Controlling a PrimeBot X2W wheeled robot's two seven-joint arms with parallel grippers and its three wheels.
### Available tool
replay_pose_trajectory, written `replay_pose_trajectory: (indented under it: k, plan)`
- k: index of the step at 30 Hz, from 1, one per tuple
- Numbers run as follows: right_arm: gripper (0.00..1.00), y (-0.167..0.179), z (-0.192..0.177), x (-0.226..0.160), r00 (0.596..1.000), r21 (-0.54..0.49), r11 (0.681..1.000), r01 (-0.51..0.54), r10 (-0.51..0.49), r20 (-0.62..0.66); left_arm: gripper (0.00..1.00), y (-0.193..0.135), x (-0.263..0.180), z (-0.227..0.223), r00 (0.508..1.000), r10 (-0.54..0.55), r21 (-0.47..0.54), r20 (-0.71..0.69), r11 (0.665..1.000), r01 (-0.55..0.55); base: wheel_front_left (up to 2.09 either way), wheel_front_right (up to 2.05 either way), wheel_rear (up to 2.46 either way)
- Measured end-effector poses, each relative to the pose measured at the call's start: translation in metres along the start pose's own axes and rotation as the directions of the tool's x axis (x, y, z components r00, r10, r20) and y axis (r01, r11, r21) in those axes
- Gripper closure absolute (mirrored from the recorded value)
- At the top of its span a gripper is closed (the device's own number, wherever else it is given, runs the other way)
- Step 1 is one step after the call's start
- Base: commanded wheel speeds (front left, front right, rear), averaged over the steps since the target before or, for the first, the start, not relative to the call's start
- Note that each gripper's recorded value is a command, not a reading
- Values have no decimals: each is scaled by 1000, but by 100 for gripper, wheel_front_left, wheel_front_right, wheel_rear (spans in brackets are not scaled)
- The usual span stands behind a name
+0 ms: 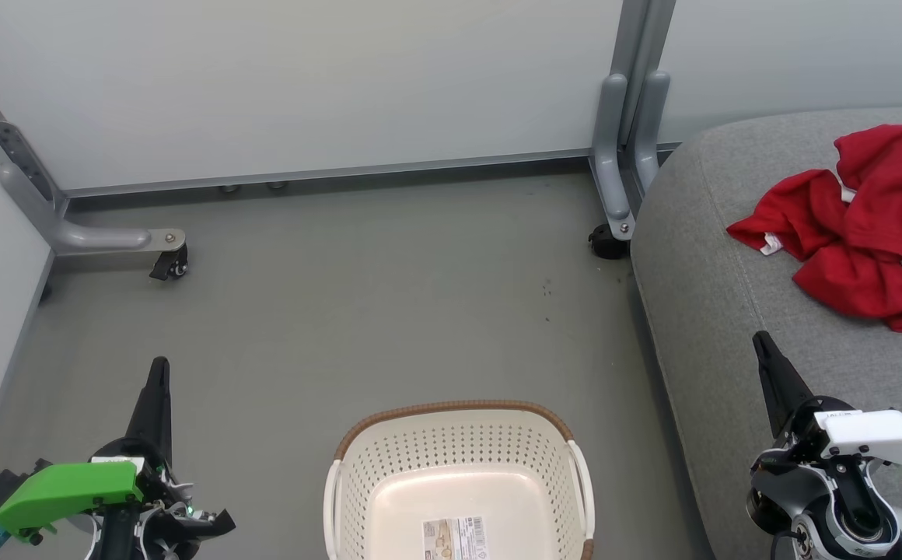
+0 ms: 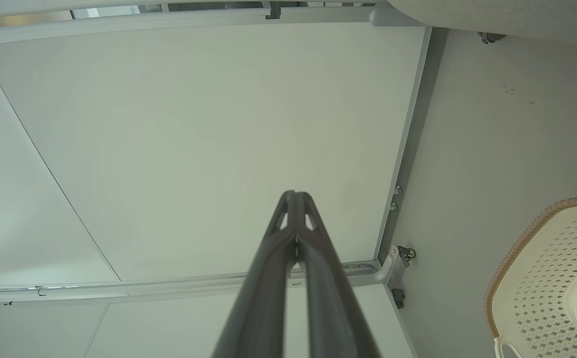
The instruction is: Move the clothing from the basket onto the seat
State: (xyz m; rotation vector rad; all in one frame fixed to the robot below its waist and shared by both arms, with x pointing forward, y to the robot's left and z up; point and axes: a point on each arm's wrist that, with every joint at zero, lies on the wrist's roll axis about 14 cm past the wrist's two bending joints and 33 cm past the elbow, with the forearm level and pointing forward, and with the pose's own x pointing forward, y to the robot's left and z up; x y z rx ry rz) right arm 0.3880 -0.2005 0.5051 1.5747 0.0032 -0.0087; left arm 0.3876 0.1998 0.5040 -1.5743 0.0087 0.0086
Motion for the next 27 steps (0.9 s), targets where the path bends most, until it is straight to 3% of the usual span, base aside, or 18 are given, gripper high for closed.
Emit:
replay_pose_trajectory:
  k: [27]
  plan:
    - [100, 0, 0, 0, 1000, 0, 1000, 0, 0, -1, 100, 0, 0, 0, 1000, 0, 0, 0, 1000, 0, 0, 0, 0]
